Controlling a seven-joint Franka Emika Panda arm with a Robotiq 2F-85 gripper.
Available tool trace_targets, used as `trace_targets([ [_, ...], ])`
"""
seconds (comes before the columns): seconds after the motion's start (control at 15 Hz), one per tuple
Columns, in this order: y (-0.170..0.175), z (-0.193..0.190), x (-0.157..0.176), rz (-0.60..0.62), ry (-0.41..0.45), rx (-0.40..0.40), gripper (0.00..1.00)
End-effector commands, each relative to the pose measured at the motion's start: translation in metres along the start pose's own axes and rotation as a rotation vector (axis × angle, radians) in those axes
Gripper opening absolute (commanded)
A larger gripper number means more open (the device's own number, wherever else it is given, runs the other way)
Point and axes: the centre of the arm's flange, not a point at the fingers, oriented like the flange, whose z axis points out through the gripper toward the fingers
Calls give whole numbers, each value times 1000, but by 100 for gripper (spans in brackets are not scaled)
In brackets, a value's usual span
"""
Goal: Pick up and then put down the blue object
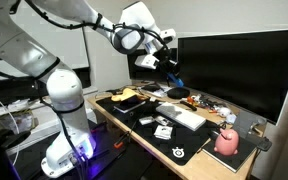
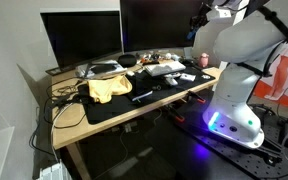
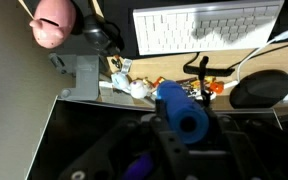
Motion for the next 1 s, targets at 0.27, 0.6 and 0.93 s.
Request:
trace_targets([
  [0.27, 8, 17, -22, -15, -174, -39, 9],
  [0.6, 10, 34, -32, -36, -286, -41, 9],
  [0.93, 12, 69, -42, -67, -378, -22, 9],
])
